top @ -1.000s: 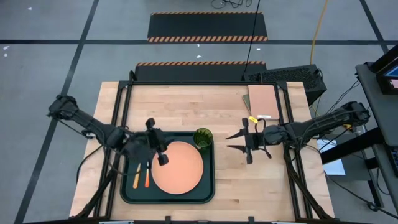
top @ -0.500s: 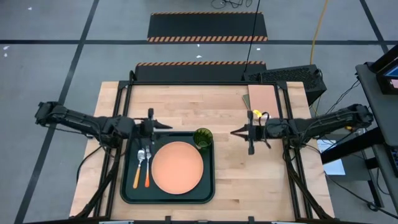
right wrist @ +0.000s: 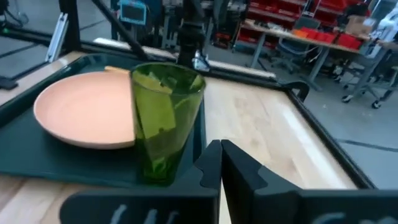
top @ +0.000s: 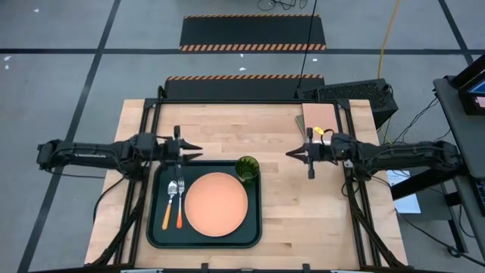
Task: Pick and place plate/cup/fork/spoon on tray
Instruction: Return to Home Position
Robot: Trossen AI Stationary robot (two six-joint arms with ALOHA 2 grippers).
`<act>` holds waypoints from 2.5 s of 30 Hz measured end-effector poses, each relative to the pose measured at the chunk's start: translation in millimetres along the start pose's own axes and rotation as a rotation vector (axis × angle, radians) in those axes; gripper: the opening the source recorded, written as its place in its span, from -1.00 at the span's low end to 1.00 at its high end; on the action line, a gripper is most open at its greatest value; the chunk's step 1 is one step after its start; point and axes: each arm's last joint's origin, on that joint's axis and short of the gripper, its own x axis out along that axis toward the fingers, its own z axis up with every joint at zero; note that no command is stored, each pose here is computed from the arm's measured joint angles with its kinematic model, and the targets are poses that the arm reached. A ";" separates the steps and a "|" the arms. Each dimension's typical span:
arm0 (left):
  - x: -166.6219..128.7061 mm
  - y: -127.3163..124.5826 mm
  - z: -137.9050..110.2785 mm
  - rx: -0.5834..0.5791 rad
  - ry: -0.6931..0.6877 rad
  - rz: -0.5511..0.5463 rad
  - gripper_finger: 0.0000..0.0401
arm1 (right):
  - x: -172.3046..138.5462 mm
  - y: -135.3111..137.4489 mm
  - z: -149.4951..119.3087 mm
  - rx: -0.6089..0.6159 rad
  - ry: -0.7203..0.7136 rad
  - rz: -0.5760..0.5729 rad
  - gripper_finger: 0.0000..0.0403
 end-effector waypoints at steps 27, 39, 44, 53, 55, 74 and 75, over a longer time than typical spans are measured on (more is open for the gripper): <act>-0.1 6.8 -47.8 -0.046 -0.015 -0.016 -0.54 | -28.2 -15.2 -34.5 0.007 -0.148 -0.051 -1.00; -0.1 6.8 -47.8 -0.059 -0.015 -0.015 -0.54 | -39.5 -14.6 -35.7 0.027 -0.217 -0.028 -1.00; -0.1 6.9 -47.5 -0.061 -0.018 -0.012 -0.54 | -43.5 -14.7 -33.8 0.054 -0.237 -0.042 -1.00; -0.2 7.5 -45.0 -0.062 -0.043 -0.002 -0.54 | -41.5 -7.4 -33.4 0.169 -0.223 -0.055 -1.00; -0.2 7.6 -44.9 -0.064 -0.044 -0.002 -0.54 | -39.7 -1.0 -33.6 0.181 -0.211 -0.017 -1.00; -0.3 7.6 -42.8 -0.145 -0.065 -0.004 -0.54 | -47.0 40.4 -20.7 0.129 -0.287 0.095 -1.00; -0.2 7.3 -42.8 -0.145 -0.065 -0.006 -0.54 | -48.8 39.9 -20.3 0.120 -0.296 0.093 -1.00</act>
